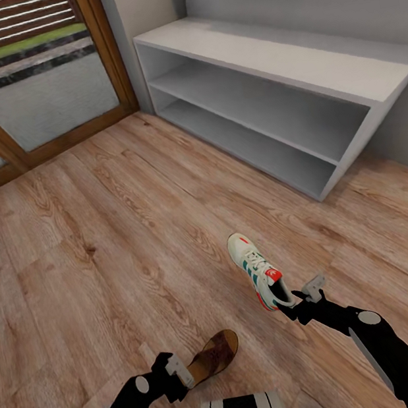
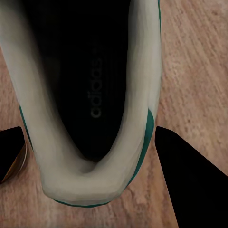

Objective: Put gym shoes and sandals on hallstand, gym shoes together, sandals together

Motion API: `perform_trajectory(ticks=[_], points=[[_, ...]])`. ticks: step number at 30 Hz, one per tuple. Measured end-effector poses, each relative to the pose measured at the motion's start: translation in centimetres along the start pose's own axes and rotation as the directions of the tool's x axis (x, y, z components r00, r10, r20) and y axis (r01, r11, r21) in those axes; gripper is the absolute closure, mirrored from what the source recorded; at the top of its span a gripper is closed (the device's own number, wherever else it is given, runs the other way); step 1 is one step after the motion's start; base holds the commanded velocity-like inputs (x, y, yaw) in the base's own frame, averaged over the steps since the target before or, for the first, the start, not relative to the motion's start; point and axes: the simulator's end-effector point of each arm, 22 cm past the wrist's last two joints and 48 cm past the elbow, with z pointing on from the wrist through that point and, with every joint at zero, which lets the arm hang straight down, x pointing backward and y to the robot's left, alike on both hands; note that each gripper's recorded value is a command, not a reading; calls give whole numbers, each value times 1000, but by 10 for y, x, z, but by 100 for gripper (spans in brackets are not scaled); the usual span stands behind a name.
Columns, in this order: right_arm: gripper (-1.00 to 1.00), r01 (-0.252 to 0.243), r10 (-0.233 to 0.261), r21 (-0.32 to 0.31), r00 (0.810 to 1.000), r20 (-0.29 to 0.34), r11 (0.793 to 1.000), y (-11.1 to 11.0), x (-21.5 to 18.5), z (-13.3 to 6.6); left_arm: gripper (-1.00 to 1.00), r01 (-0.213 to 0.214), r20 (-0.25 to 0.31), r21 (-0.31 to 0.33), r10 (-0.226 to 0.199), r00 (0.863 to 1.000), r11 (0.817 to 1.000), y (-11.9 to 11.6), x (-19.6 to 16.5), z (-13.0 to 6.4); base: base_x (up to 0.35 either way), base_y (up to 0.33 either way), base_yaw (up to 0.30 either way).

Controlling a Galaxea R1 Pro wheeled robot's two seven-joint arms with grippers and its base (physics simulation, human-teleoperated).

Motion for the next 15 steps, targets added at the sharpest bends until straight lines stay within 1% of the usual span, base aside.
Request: perform_trajectory(ticks=[3,15], points=[[100,0,0,0,1000,0,1000,0,0,0,-100,-2,-3,0,2,1000,1000,-1,1,1,0,0,0],[100,-24,24,-8,998,-52,1000,0,31,11,-100,17,-39,44,-15,999,999,-21,23,17,0,0,0]])
